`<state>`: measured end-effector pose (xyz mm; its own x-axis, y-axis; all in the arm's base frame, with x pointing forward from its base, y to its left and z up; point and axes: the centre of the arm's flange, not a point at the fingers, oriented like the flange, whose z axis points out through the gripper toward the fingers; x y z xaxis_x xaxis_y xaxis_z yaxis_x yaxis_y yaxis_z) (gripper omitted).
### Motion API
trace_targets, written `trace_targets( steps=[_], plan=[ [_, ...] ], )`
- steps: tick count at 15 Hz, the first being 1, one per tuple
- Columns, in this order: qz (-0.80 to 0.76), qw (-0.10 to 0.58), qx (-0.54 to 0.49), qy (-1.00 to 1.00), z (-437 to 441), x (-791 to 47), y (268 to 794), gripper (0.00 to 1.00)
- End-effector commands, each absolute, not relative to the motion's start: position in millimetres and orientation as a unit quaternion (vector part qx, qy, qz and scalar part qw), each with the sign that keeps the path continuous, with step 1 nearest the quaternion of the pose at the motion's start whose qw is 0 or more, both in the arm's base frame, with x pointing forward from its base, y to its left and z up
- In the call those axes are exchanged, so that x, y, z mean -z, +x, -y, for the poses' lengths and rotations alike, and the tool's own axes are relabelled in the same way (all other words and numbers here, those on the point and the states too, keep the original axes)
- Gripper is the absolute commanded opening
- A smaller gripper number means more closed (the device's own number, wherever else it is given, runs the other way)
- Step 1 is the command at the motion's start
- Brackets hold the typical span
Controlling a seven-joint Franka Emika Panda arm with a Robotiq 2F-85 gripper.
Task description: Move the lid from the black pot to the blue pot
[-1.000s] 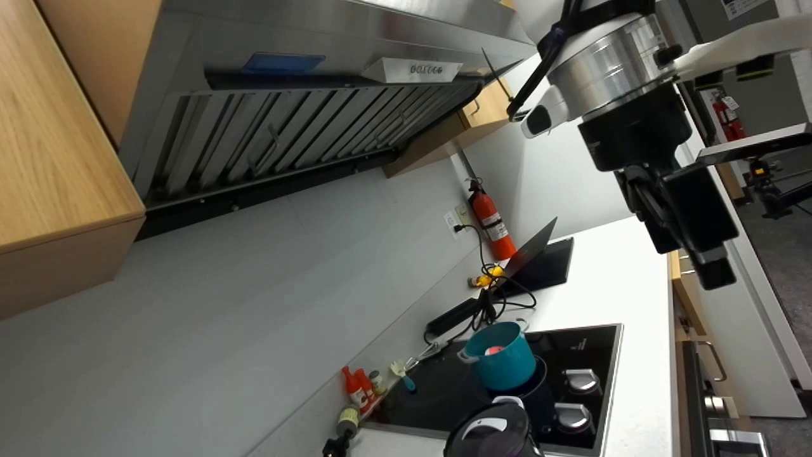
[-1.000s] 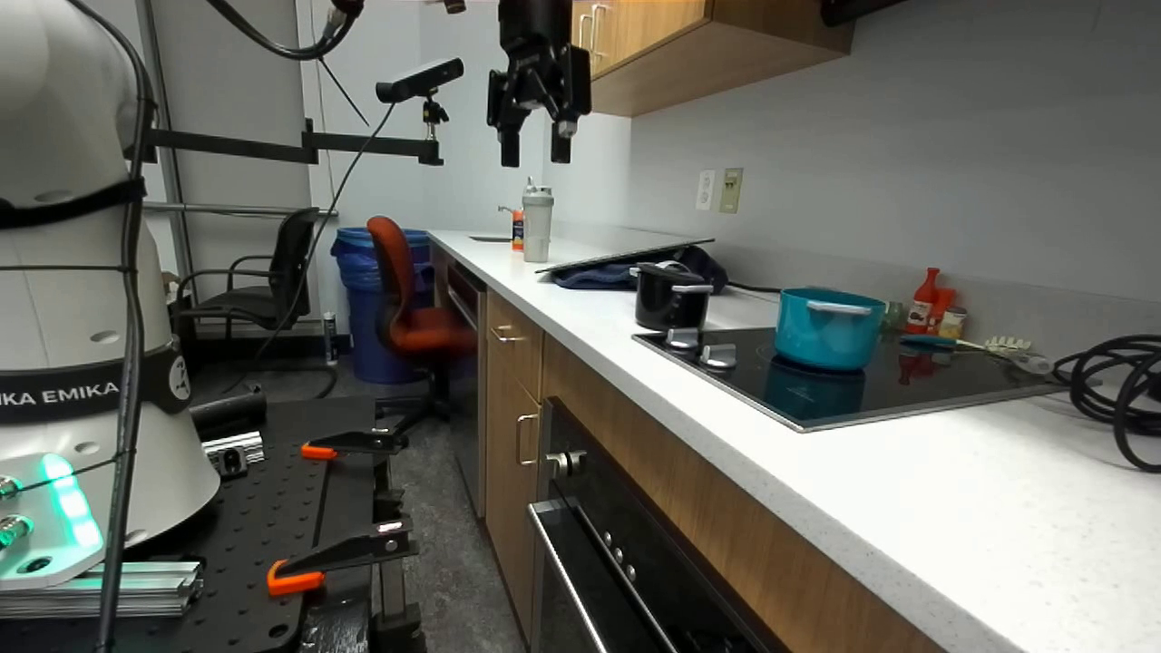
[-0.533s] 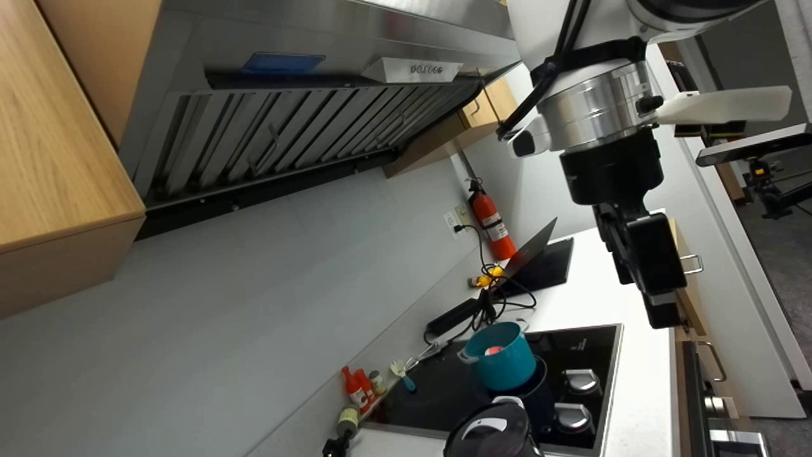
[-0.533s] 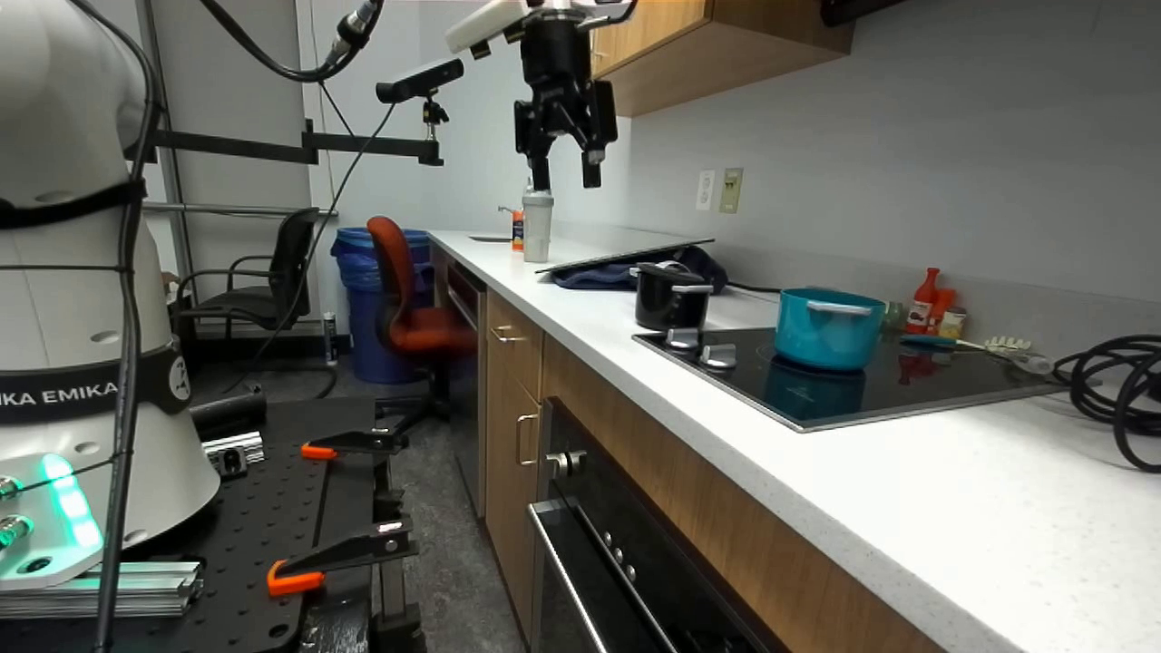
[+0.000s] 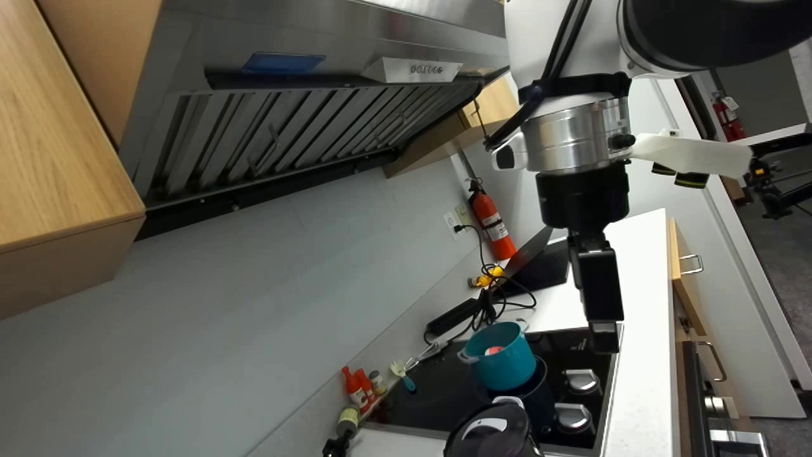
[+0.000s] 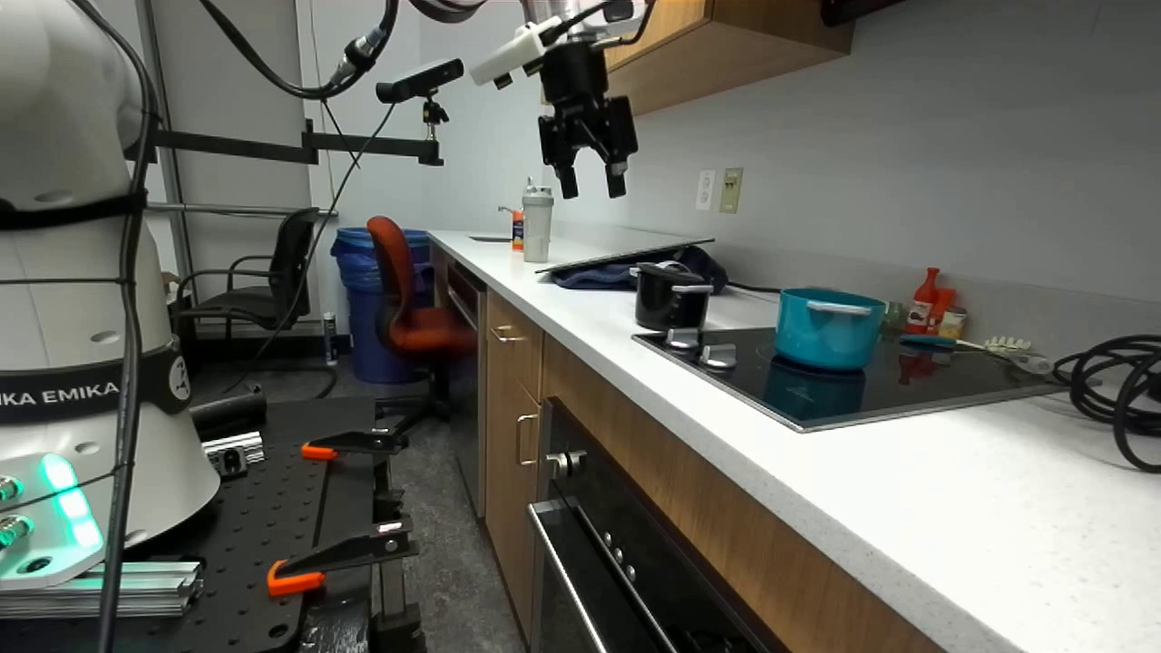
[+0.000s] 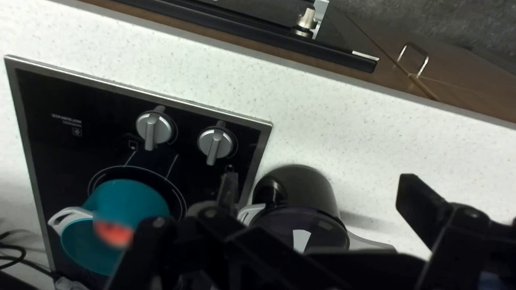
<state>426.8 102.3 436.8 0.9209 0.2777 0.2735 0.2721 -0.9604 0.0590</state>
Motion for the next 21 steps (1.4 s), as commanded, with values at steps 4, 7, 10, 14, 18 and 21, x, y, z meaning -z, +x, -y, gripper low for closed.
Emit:
trace_targets(
  steps=[4,7,10,14,18,21],
  plan=[
    [-0.139,0.009,-0.148,0.979,-112.5,-434.7,428.0,1.00],
    [-0.139,0.009,-0.149,0.979,-112.5,-434.9,428.1,1.00],
    [-0.145,0.009,-0.151,0.978,-112.7,-433.6,429.9,1.00],
    [-0.166,0.002,-0.157,0.974,-121.7,-426.1,445.0,1.00],
    [-0.164,-0.006,-0.190,0.968,-133.5,-421.6,470.3,1.00],
    [-0.157,-0.013,-0.211,0.965,-140.1,-416.6,488.1,1.00]
  ],
)
